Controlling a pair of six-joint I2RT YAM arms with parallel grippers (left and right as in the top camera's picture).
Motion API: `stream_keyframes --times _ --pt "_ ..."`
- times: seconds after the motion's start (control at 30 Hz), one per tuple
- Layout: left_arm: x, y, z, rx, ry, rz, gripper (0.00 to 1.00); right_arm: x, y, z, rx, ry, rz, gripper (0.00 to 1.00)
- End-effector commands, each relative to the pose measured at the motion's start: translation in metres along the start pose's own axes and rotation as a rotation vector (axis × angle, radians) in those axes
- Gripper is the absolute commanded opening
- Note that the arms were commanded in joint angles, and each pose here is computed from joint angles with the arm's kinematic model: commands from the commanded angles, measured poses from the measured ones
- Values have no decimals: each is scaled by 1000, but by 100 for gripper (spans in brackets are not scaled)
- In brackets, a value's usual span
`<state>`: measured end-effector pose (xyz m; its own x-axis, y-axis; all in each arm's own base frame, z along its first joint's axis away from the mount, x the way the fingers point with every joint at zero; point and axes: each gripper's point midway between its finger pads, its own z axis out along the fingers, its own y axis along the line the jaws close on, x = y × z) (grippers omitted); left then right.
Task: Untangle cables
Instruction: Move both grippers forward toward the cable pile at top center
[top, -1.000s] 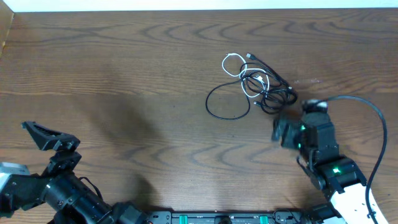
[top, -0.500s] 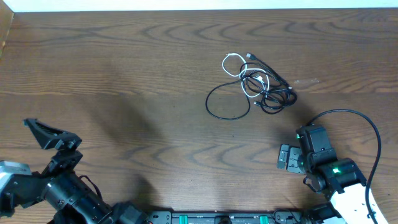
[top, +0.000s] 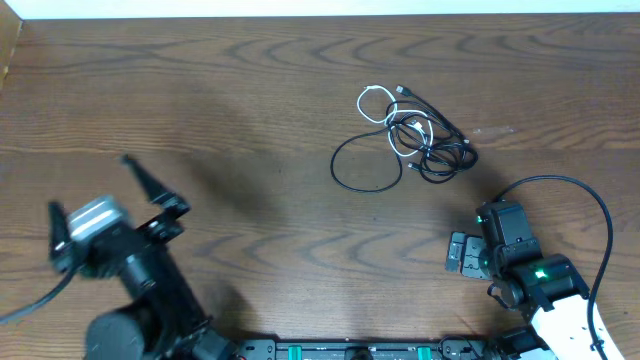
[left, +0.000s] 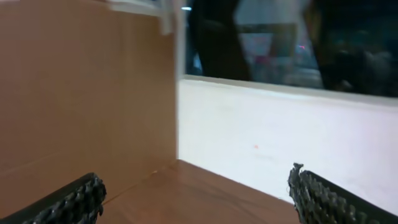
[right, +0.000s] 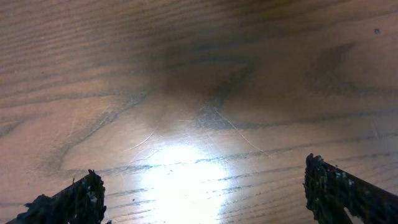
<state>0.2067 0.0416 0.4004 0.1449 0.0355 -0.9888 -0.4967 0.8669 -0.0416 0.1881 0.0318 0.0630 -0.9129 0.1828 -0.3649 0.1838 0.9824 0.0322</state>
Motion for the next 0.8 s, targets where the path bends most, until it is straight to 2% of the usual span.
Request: stream_keyframes --times 0.0,0.17,0.37,0.6,0.77 --pt "4 -35 5 122 0 -13 97 -3 0 -2 2 -12 -9 99" --pt "28 -81 9 257 60 26 97 -9 4 -2 -11 -34 -4 99" --pt "52 -130 5 434 125 17 97 -26 27 -5 -131 -92 9 99" --pt "81 -175 -11 643 253 1 97 -56 52 -15 -252 -211 16 99" --pt "97 -192 -19 723 363 51 97 -70 58 -20 -283 -266 24 99"
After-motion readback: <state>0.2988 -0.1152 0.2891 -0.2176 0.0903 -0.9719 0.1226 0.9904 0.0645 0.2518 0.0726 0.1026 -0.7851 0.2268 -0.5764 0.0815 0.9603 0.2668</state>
